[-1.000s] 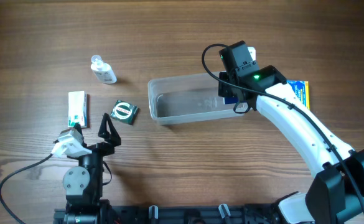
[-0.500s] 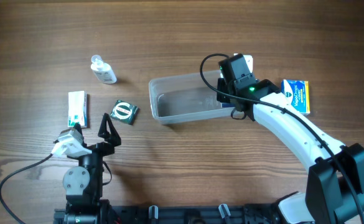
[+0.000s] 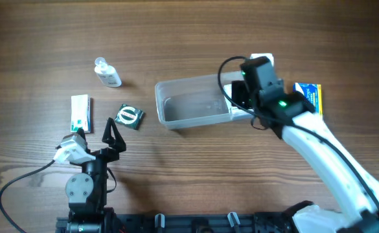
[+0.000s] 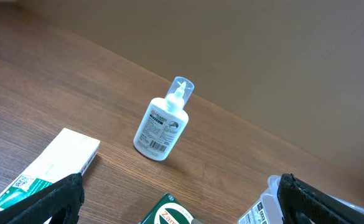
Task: Pack container
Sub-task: 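Lower the white box into the container's right end and release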
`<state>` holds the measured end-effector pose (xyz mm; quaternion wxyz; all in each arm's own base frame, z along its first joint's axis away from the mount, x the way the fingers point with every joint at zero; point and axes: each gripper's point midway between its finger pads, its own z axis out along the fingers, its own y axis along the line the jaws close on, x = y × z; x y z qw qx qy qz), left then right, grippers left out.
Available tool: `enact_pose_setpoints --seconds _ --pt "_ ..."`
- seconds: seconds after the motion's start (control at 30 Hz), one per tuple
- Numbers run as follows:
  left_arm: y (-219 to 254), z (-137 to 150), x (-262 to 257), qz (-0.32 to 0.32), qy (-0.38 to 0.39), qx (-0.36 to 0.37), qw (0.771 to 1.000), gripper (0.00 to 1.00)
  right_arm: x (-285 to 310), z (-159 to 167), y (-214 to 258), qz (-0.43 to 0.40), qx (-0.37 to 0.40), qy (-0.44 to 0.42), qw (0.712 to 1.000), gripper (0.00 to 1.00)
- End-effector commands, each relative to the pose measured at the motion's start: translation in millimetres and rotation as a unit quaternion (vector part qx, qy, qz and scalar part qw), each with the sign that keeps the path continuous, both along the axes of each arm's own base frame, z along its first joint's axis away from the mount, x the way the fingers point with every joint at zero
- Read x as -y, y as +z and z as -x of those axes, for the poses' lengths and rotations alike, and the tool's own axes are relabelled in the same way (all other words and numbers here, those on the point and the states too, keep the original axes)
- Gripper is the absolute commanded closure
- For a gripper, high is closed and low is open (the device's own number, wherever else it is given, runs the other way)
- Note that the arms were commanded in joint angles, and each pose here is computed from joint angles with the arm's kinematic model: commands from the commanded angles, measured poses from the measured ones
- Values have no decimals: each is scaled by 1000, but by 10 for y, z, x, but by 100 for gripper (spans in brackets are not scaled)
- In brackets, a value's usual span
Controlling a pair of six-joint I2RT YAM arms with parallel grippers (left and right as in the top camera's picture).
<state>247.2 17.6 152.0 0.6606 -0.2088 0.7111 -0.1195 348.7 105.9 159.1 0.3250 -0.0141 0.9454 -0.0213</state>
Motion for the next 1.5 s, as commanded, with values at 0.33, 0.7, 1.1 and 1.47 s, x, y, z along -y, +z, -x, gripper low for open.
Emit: enact_pose_setpoints --seconds 0.33,0.7,1.1,1.47 --pt "-13 0 -7 -4 0 -2 1000 0 -269 71 85 -91 -8 16 996 96" --pt "-13 0 -7 -4 1 -2 1000 0 -354 -192 -845 -30 -89 43 995 96" --pt "-13 0 -7 -4 1 -2 1000 0 -521 -64 -1297 -62 -162 57 983 96" --pt "-13 0 -7 -4 1 -2 1000 0 -810 -21 -781 -143 -124 107 976 94"
